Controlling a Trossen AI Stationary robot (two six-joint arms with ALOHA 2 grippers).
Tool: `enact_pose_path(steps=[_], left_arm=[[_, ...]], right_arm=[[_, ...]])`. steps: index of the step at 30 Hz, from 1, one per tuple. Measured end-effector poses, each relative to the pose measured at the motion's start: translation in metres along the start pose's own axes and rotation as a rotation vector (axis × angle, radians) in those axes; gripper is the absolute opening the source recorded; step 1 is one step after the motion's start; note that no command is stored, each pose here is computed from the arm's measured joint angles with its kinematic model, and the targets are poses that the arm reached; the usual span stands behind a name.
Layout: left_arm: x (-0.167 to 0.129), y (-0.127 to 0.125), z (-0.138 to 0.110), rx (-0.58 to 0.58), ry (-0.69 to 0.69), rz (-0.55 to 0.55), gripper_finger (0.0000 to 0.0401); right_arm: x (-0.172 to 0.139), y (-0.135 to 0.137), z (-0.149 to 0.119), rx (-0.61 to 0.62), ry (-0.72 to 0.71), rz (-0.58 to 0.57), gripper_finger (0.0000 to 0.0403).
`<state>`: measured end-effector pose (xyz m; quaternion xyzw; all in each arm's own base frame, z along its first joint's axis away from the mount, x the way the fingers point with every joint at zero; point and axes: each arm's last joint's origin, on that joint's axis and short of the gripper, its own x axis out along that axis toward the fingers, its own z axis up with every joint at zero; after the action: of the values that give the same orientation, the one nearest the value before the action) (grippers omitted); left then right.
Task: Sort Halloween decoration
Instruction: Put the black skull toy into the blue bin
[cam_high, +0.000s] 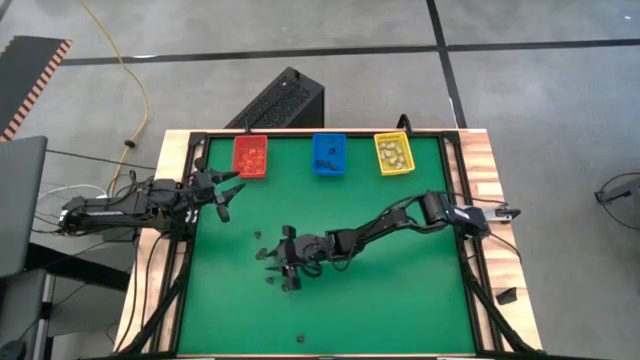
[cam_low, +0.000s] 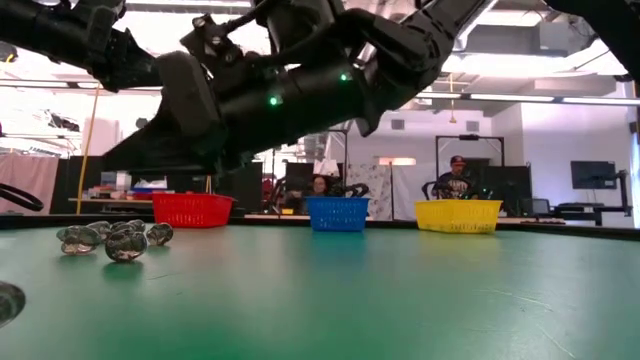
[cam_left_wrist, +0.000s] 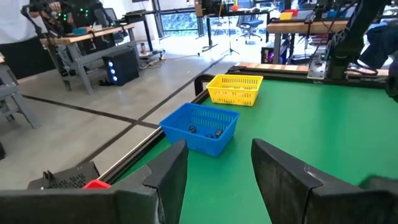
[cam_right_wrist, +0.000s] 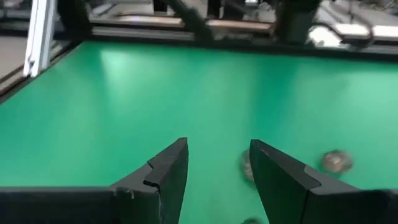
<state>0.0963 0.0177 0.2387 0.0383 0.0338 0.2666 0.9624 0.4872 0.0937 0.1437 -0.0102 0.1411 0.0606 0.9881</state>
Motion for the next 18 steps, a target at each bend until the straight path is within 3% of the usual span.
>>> enact_pose_path(steps=[18], left_arm=[[0.000,0.000,0.000,-0.011,-0.004,0.001,0.0169]], right_arm=[[0.000,-0.010,-0.016,0.020,0.087,-0.032,0.0202]])
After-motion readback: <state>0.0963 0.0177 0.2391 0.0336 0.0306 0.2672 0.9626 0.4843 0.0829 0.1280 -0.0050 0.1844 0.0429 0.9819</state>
